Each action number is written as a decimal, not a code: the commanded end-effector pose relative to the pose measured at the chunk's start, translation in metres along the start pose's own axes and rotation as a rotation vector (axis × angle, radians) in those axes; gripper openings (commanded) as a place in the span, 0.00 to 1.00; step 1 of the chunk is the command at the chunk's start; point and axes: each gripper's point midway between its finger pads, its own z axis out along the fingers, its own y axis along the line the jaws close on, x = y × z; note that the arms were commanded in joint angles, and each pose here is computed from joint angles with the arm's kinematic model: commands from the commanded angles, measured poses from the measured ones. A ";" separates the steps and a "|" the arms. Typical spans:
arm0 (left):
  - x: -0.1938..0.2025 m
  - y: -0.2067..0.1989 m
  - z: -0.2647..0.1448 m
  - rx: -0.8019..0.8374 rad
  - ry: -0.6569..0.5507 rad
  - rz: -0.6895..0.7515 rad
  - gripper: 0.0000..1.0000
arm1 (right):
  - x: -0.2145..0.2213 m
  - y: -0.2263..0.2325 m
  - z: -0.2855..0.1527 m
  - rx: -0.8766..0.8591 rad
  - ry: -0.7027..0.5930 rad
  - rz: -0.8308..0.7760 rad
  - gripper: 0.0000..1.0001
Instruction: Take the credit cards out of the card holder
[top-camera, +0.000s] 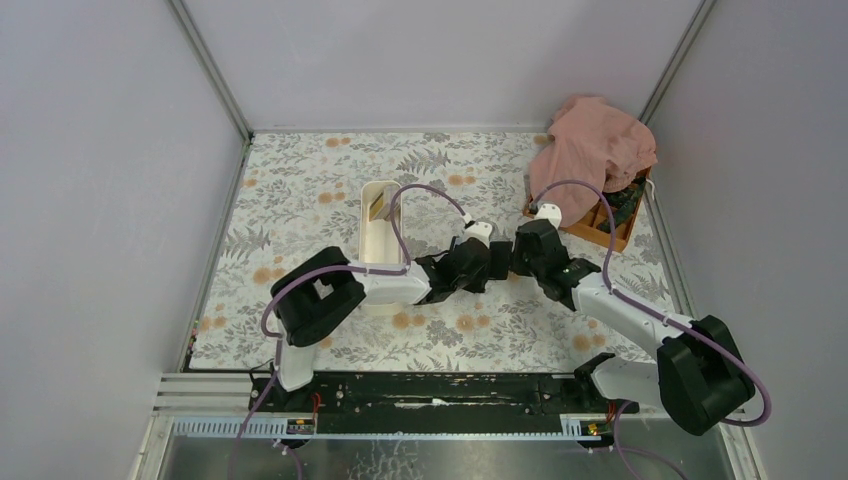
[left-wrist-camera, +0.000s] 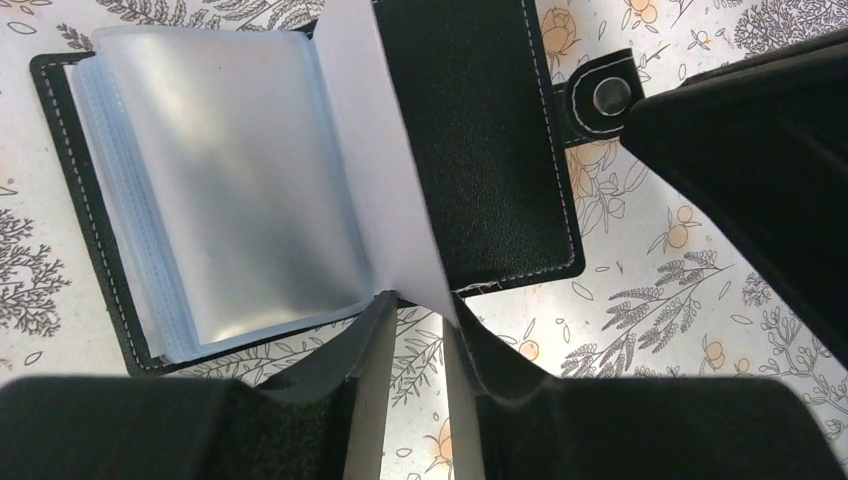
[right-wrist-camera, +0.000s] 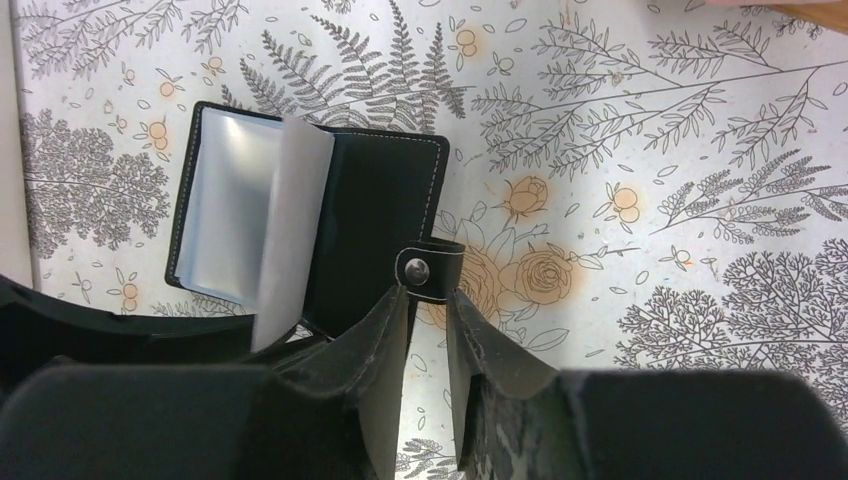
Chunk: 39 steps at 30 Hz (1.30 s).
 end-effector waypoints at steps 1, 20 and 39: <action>-0.003 -0.004 0.006 0.001 -0.001 0.019 0.31 | -0.028 0.010 -0.006 -0.023 -0.060 0.009 0.27; -0.017 0.004 -0.005 -0.040 -0.047 0.037 0.34 | 0.016 0.024 0.040 -0.047 0.123 0.029 0.00; -0.044 0.038 -0.024 -0.005 -0.112 -0.119 0.87 | 0.046 0.011 0.046 -0.028 0.204 0.046 0.00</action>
